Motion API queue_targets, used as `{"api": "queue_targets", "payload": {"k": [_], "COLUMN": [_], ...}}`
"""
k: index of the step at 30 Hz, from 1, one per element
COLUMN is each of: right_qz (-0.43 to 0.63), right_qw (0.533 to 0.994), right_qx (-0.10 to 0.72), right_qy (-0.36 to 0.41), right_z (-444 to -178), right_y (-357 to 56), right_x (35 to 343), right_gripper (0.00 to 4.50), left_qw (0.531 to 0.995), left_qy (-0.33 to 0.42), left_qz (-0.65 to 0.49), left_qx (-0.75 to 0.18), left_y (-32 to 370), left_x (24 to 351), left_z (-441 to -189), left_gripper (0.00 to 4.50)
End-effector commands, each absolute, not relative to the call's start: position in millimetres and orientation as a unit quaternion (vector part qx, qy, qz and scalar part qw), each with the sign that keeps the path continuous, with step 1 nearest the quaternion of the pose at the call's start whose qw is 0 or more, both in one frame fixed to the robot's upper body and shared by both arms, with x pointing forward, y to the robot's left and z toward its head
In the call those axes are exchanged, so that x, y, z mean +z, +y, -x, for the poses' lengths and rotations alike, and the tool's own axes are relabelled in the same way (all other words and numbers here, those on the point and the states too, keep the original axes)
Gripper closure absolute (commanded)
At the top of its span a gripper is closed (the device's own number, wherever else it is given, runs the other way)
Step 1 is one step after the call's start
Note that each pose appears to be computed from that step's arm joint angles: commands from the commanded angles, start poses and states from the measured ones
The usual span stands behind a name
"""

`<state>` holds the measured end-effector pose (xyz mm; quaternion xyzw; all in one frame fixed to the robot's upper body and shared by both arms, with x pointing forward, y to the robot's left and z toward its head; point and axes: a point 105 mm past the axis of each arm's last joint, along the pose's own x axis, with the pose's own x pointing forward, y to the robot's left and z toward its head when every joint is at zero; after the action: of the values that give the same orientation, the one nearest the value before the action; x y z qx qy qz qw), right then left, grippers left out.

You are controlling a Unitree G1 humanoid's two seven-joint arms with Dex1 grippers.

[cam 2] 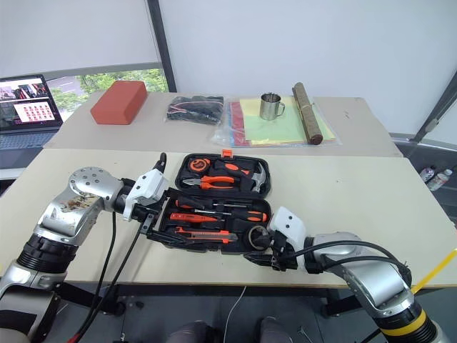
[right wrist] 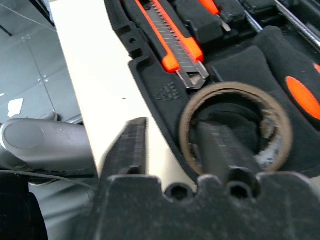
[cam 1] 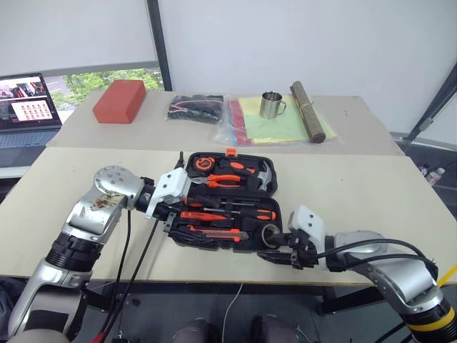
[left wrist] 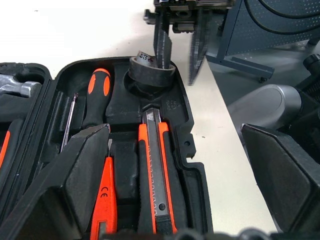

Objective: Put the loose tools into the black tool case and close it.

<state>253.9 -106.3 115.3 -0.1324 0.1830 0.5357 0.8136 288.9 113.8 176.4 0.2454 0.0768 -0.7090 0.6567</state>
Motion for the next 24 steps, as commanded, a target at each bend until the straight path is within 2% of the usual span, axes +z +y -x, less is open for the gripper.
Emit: {"api": "queue_targets", "payload": {"k": [1, 7, 10, 13, 16, 17, 20, 23, 24], "right_qz": [0.105, 0.102, 0.111, 0.098, 0.147, 0.160, 0.182, 0.199, 0.206], "right_qw": [0.826, 0.827, 0.859, 0.895, 0.905, 0.906, 0.900, 0.889, 0.884], "right_qx": [0.535, 0.536, 0.481, 0.418, 0.376, 0.367, 0.368, 0.386, 0.394], "right_qy": [0.144, 0.139, 0.135, 0.125, 0.135, 0.139, 0.146, 0.147, 0.147], "right_z": [-257.4, -255.1, -277.8, -303.9, -321.1, -325.6, -333.3, -340.0, -342.2], "right_y": [-114.2, -132.5, -152.5, -172.7, -188.6, -192.4, -193.3, -184.4, -180.0], "right_x": [146.2, 159.7, 161.8, 164.9, 151.9, 147.6, 137.2, 129.3, 127.3], "right_gripper": [2.51, 2.51, 2.51, 3.17, 4.17, 4.50, 4.50, 4.50, 4.50], "left_qw": [0.667, 0.691, 0.720, 0.768, 0.822, 0.832, 0.842, 0.836, 0.831], "left_qy": [0.074, 0.077, 0.081, 0.088, 0.120, 0.132, 0.156, 0.162, 0.162], "left_qz": [-0.256, -0.250, -0.240, -0.224, -0.228, -0.234, -0.247, -0.253, -0.250], "left_qx": [-0.696, -0.674, -0.646, -0.594, -0.507, -0.485, -0.453, -0.460, -0.469], "left_y": [118.1, 126.5, 138.0, 159.6, 205.1, 218.2, 239.1, 234.0, 228.8], "left_x": [178.0, 177.5, 179.8, 182.1, 174.6, 170.4, 157.6, 146.2, 142.3], "left_z": [-291.0, -296.2, -304.6, -320.1, -339.7, -343.1, -346.2, -346.7, -345.9], "left_gripper": [0.00, 0.00, 0.00, 0.67, 1.77, 2.27, 3.34, 4.38, 4.46]}}
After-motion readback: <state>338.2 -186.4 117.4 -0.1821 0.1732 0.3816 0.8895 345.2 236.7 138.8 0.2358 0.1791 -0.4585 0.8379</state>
